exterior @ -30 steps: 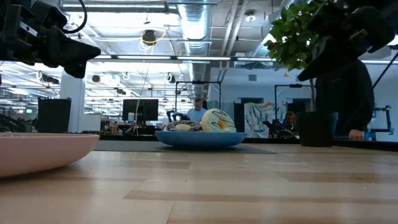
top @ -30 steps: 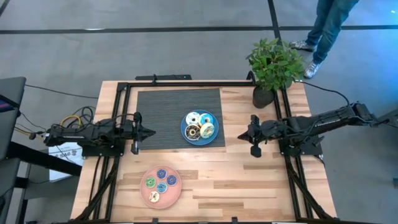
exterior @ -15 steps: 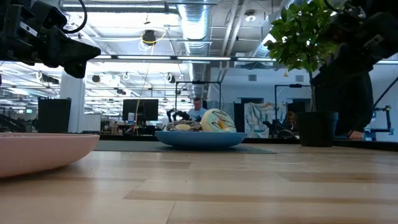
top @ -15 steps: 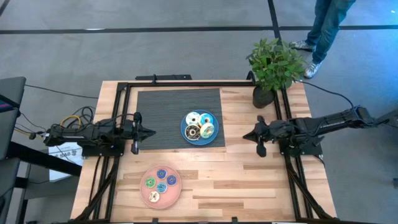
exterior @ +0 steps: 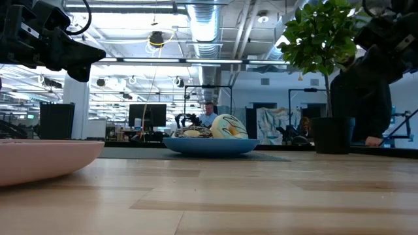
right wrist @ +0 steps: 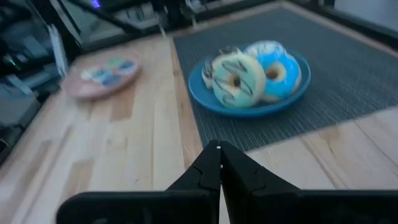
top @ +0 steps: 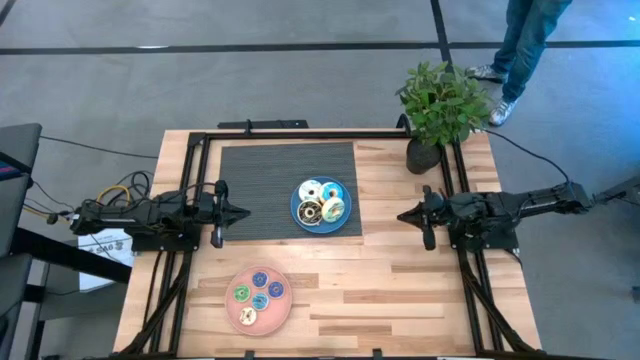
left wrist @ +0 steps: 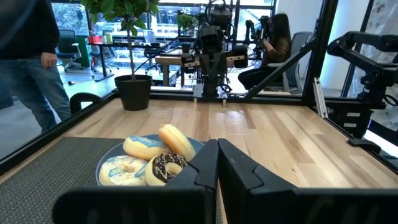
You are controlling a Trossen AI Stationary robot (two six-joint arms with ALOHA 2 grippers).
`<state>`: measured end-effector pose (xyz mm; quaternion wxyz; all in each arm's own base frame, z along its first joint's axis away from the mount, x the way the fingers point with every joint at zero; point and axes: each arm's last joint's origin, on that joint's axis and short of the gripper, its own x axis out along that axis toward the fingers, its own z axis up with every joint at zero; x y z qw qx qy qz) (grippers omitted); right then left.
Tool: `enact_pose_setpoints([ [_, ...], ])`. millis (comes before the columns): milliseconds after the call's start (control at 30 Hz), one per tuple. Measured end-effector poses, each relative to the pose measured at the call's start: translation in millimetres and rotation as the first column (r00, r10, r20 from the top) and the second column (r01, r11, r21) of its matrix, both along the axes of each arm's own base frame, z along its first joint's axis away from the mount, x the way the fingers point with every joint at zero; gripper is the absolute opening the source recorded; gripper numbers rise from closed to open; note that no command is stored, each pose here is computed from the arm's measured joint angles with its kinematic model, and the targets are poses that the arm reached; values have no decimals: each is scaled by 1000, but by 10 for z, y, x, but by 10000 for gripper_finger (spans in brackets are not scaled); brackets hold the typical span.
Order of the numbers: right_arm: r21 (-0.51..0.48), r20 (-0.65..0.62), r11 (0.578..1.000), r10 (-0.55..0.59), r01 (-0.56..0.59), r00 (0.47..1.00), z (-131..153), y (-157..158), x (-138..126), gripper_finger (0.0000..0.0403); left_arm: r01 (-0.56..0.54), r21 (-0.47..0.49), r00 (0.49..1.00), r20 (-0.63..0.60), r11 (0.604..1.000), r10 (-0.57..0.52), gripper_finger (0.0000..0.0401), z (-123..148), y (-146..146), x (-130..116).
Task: Pick & Place donuts
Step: Return to Home Position
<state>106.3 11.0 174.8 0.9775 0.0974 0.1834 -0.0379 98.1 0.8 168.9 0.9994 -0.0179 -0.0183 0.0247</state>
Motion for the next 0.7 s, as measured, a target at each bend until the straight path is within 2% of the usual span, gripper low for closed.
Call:
enact_pose_setpoints([
  [200,-47,115,998,43,-38,992,-34,-6,-83,0,0,0,1000,0,1000,0,0,0,0,0],
  [400,-66,246,997,42,-26,968,11,-30,-168,0,0,0,1000,0,1000,0,0,0,0,0],
  [533,-99,264,995,56,-30,963,14,-36,-162,0,0,0,1000,0,1000,0,0,0,0,0],
  [700,-137,310,986,139,-100,941,56,-14,-155,0,0,0,1000,0,1000,0,0,0,0,0],
])
